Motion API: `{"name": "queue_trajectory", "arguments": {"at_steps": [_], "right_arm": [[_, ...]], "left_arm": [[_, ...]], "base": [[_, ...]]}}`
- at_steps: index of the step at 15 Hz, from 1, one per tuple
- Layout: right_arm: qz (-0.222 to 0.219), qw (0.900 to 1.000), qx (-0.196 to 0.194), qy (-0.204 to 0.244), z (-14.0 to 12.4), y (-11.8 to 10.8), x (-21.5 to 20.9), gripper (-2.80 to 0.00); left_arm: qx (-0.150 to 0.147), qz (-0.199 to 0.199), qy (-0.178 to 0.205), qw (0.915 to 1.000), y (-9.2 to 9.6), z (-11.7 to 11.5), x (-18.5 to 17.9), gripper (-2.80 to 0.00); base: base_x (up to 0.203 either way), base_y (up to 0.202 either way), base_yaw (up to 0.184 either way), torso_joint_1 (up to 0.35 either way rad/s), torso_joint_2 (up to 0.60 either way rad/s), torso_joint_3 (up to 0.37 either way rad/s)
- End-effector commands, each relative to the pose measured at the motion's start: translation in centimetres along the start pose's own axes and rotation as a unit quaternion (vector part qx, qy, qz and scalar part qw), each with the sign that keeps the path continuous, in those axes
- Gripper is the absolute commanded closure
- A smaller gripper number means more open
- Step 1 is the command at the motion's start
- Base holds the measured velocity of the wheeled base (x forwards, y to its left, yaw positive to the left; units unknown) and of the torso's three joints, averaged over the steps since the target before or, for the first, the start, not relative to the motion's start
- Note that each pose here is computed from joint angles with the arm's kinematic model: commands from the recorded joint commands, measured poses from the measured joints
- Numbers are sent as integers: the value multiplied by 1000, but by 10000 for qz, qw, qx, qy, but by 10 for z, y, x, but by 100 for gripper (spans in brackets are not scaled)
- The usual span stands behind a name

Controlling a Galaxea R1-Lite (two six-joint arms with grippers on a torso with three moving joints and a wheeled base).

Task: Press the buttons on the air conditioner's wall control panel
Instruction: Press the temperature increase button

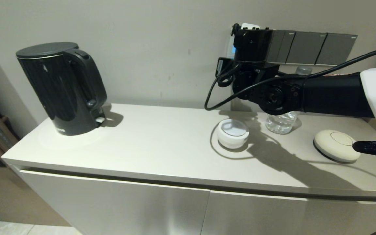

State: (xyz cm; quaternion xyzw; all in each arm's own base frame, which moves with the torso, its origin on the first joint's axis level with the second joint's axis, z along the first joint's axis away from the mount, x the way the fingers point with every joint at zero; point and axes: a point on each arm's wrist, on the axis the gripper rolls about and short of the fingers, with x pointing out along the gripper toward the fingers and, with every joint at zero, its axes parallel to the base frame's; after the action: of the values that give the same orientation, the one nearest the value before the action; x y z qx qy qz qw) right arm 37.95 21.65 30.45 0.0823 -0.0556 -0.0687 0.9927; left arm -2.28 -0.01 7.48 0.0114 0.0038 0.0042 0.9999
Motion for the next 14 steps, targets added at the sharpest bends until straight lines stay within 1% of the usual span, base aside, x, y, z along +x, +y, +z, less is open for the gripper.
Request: {"name": "queue_trajectory", "arguments": {"at_steps": [1, 5, 10, 14], "right_arm": [[-2, 10000, 5, 1, 0, 0, -2, 0], [57, 10000, 38, -20, 6, 2, -8, 0], [75, 10000, 9, 10, 6, 1, -12, 0], [47, 10000, -29, 32, 2, -1, -7, 0]], "left_arm": [[1, 3, 8, 10000, 0, 0, 0, 0], [1, 3, 3, 10000, 0, 0, 0, 0], [1, 4, 7, 10000, 0, 0, 0, 0], [1, 4, -15, 10000, 0, 1, 0, 0]], "base": [[0, 0, 0, 0, 0, 0], [0, 0, 0, 0, 0, 0], [0, 0, 0, 0, 0, 0], [0, 0, 0, 0, 0, 0]]}}
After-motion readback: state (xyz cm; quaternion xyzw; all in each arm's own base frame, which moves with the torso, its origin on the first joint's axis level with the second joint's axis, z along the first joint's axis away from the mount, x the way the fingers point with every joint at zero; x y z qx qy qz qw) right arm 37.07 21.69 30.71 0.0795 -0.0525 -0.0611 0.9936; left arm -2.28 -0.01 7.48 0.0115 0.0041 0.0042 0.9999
